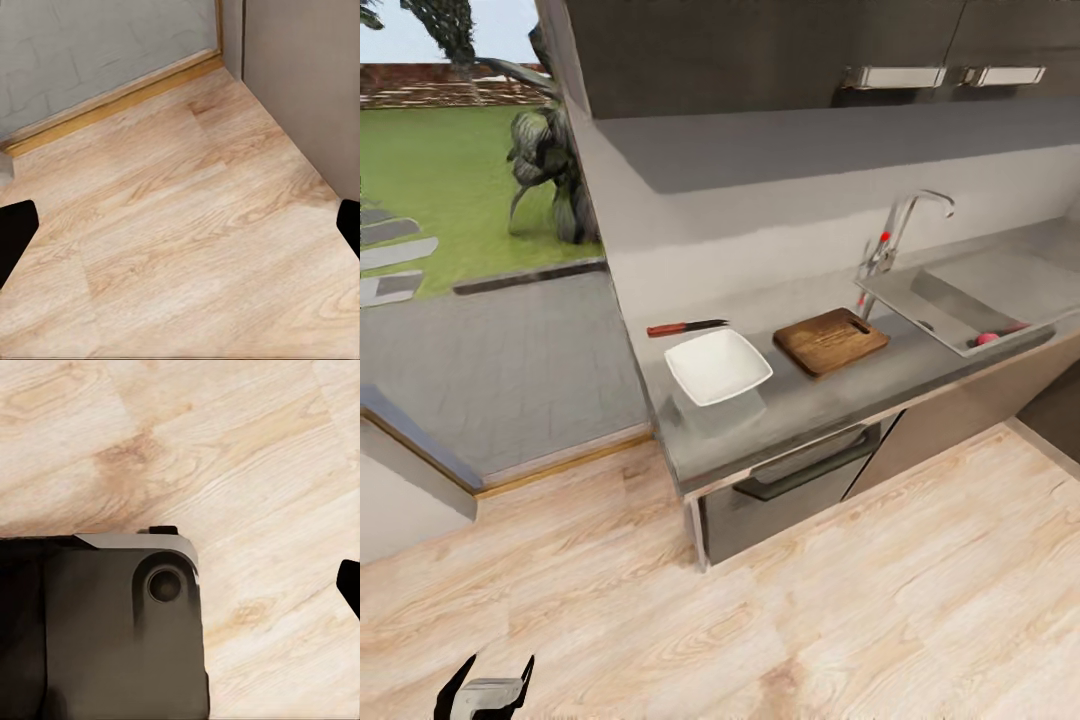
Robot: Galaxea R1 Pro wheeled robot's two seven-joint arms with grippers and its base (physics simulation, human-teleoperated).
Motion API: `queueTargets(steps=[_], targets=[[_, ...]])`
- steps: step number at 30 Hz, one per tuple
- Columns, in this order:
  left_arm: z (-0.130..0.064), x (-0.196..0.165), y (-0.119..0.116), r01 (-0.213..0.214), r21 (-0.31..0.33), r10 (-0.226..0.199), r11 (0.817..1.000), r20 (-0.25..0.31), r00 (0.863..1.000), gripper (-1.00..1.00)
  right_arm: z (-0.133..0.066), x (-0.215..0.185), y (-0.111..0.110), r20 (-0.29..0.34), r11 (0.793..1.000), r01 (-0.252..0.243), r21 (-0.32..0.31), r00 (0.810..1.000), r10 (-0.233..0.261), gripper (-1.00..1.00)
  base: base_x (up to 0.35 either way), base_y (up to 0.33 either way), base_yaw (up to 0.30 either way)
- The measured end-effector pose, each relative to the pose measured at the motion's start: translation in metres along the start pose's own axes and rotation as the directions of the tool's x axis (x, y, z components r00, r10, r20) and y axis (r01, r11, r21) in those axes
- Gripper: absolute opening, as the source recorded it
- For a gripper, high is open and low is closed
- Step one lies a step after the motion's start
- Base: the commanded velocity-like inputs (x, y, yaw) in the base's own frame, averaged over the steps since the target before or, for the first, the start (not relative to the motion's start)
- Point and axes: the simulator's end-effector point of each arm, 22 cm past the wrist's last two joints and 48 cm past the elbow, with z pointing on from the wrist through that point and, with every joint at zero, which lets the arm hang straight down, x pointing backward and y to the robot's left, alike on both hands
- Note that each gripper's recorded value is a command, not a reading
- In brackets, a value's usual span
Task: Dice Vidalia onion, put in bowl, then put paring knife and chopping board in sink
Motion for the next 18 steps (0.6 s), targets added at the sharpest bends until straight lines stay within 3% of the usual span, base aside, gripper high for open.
queueTargets(steps=[10,18], targets=[[0.000,0.000,-0.002,0.002,0.002,-0.002,1.000,-0.001,1.000,1.00,0.000,0.000,0.000,0.000,1.000,-0.001,0.000,1.000,0.001,1.00,-0.133,0.236,0.000],[0.000,0.001,-0.017,0.021,0.015,-0.021,1.000,-0.004,1.000,1.00,0.000,0.000,0.001,0.001,1.000,0.000,-0.001,1.000,0.000,1.00,-0.015,-0.020,0.000]])
